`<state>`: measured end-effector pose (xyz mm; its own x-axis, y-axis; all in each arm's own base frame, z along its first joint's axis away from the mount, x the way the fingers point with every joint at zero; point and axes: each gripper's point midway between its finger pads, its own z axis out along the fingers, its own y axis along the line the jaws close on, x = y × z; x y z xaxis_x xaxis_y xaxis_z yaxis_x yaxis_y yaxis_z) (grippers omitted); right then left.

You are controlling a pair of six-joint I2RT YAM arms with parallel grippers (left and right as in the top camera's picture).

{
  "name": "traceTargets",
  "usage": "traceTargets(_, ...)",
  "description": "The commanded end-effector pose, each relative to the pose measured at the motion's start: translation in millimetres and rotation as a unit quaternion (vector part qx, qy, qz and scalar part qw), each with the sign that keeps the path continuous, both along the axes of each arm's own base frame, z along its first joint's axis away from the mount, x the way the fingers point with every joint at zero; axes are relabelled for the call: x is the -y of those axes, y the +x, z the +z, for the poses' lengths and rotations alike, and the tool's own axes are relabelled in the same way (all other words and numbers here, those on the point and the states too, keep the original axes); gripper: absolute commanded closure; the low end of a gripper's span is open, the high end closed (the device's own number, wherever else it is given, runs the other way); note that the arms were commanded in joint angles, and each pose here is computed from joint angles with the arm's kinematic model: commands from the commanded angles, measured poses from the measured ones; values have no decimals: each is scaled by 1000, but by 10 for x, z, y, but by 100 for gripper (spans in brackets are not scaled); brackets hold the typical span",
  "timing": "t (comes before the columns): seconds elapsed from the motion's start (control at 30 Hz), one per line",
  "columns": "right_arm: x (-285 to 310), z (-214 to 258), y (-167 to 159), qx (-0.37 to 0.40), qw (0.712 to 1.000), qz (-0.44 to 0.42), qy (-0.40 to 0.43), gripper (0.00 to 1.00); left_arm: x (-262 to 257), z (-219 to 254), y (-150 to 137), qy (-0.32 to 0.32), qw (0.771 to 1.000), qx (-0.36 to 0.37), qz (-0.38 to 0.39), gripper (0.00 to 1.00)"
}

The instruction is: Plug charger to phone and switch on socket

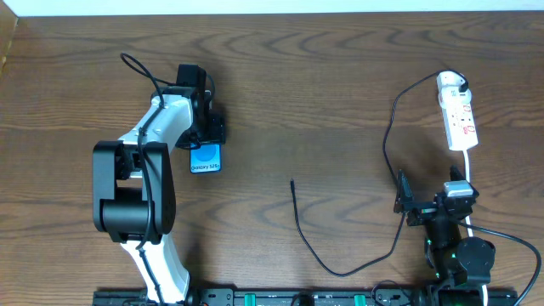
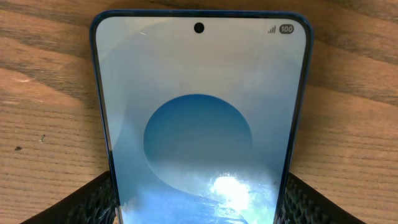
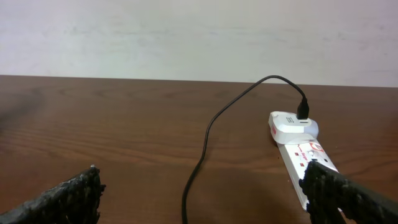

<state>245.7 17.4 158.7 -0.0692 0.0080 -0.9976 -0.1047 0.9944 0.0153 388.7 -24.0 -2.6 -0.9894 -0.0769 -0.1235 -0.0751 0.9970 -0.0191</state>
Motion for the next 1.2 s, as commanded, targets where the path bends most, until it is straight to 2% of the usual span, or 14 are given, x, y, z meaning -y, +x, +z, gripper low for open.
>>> traceTargets(0.0,-15,-5,-4,0,1000,2,1,1,0,-196,-179,-5,999,-35,-2,51)
traceTargets(0.07,-15,-4,-3,0,1000,2,1,1,0,-196,-179,-5,999,-35,-2,66)
traceTargets(0.13,-16,-5,-4,0,1000,3,1,1,-1,-196,-179,-4,999,-35,-2,93)
traceTargets(0.43,-15,-5,-4,0,1000,2,1,1,-1,-168,-173,-3,999,-35,-10,93)
traceTargets(0.8,-15,-5,-4,0,1000,2,1,1,6,250,-51,-5,1000,8,-15,93)
traceTargets(1.1,-15,-5,-4,0,1000,2,1,1,8,455,-68,-6,1000,24,-15,93)
traceTargets(1.17,-15,-5,-4,0,1000,2,1,1,64,467,-87,-23,999,21,-17,93)
